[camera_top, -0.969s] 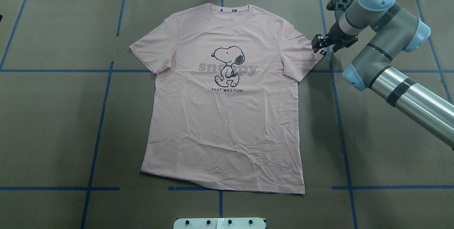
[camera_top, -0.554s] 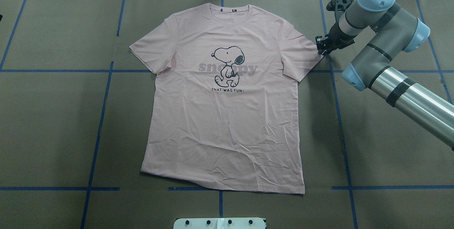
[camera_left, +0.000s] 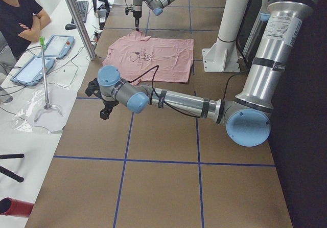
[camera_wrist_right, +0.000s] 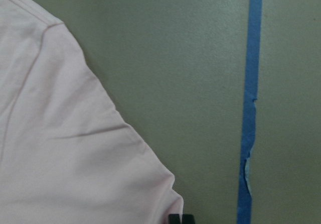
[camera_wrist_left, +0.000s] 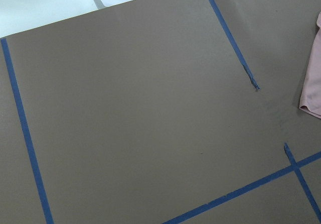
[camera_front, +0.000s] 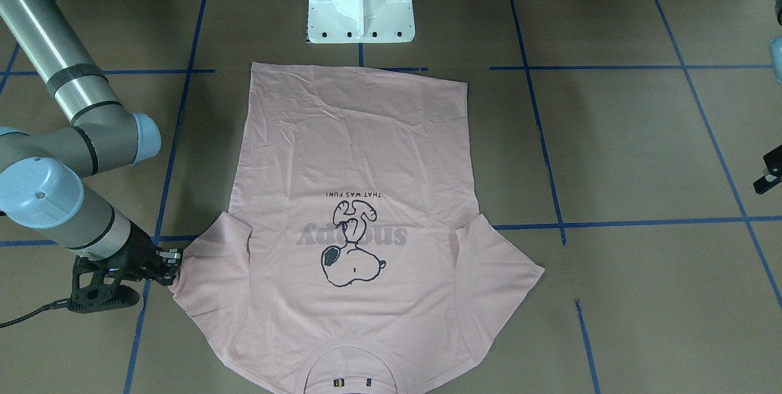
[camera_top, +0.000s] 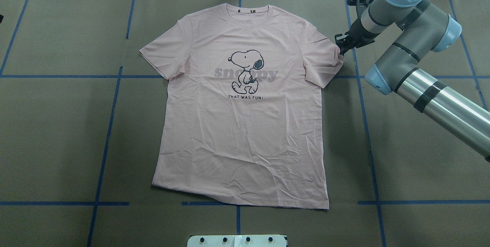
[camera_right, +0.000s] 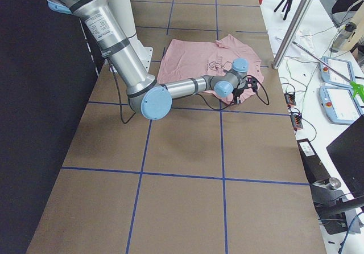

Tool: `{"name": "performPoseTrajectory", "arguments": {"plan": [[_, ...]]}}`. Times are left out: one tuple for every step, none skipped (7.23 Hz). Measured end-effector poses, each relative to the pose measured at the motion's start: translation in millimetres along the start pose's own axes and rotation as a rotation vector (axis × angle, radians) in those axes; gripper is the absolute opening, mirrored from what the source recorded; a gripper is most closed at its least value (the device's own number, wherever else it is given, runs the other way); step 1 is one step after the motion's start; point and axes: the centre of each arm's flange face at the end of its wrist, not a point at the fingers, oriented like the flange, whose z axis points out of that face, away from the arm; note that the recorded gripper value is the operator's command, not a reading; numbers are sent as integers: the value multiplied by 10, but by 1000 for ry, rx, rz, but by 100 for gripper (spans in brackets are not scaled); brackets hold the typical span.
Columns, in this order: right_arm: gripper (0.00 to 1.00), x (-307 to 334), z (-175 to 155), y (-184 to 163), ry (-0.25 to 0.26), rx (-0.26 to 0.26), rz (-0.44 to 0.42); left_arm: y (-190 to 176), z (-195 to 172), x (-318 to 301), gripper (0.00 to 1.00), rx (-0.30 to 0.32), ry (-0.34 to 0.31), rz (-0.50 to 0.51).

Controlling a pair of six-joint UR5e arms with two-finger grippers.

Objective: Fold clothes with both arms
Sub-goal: 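Fold the held sleeve inward toward the collar with the right gripper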

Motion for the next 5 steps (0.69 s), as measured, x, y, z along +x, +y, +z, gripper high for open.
{"name": "performPoseTrajectory", "arguments": {"plan": [[0, -187, -171, 0, -39, 15, -25, -2, -3, -1, 100, 1, 0, 0], [0, -385, -290, 35, -74, 23, -52, -2, -6, -3, 100, 1, 0, 0], [0, -678, -316, 94, -103, 22, -86, 3, -2, -10, 100, 0, -1, 0], [0, -1018, -327, 68, -121, 29, -112, 6, 1, -14, 100, -1, -1, 0], [0, -1361, -340, -82, -125, 45, -123, 10, 2, -17, 100, -1, -1, 1]]}}
